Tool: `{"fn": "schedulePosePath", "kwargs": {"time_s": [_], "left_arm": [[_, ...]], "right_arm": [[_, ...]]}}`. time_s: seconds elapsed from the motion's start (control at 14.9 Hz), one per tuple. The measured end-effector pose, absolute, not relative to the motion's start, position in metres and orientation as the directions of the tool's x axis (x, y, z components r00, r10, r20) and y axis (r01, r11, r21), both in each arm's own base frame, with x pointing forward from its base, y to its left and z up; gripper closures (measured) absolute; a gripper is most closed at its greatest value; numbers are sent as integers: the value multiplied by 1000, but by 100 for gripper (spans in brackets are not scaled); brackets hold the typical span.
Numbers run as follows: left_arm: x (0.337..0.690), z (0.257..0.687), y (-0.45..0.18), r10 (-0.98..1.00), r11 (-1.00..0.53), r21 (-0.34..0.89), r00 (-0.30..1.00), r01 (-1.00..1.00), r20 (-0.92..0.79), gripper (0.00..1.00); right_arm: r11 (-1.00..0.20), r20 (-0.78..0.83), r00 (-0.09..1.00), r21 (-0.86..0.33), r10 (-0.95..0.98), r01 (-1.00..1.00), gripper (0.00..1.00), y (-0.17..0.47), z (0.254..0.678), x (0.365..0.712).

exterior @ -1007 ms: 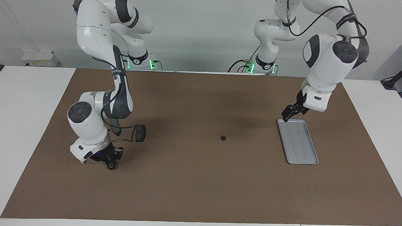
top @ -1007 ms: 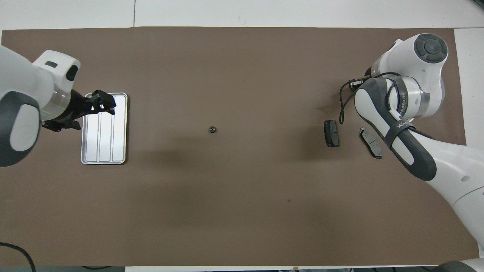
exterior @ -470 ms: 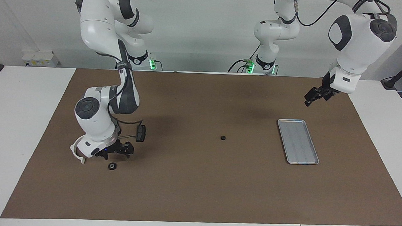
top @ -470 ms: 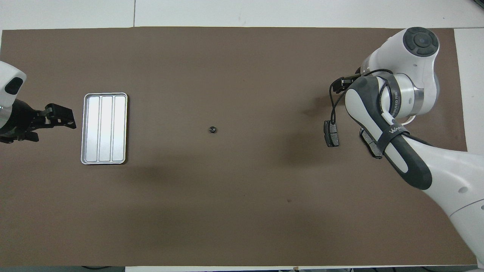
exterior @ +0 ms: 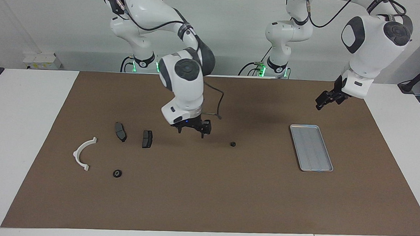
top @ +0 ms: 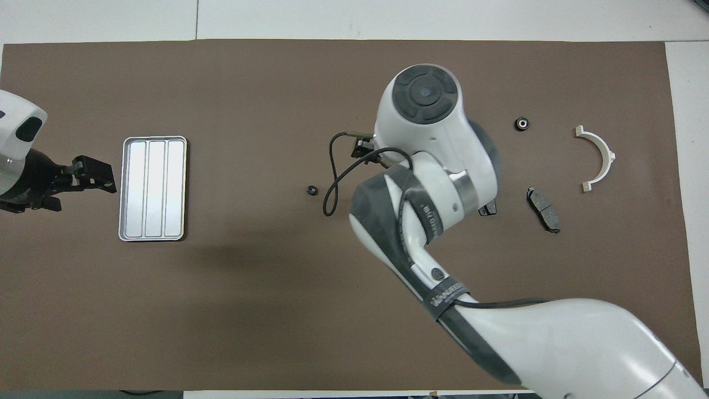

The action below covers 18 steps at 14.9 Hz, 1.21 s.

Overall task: Place bearing gear from tray to pile
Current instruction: 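Grasp the second gear at the table centre with the right gripper, then carry the gear with the right gripper and place it beside the first gear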

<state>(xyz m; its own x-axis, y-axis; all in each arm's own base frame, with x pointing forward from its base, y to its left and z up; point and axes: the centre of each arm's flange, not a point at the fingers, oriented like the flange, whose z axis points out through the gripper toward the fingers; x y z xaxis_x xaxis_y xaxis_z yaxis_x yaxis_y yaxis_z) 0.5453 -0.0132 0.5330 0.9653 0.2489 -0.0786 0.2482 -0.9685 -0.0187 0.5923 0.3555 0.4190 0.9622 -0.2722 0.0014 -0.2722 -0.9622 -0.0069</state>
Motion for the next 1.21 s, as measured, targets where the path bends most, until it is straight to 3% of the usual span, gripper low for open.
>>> {"fn": "schedulePosePath", "kwargs": {"time_s": [0.34,0.67,1.21], "left_arm": [[545,533,-25,227,-974,-19,971,227,-77,0],[545,536,-24,231,-973,-17,970,230,-72,0],[537,572,-26,226,-974,-24,970,224,-92,0]], "right_arm": [[-933,-10,933,-1,-359,-359,0,448,367,556],[-927,2,928,-22,-374,-373,0,474,309,565],[-927,37,926,-14,-376,-376,0,488,283,578]]}}
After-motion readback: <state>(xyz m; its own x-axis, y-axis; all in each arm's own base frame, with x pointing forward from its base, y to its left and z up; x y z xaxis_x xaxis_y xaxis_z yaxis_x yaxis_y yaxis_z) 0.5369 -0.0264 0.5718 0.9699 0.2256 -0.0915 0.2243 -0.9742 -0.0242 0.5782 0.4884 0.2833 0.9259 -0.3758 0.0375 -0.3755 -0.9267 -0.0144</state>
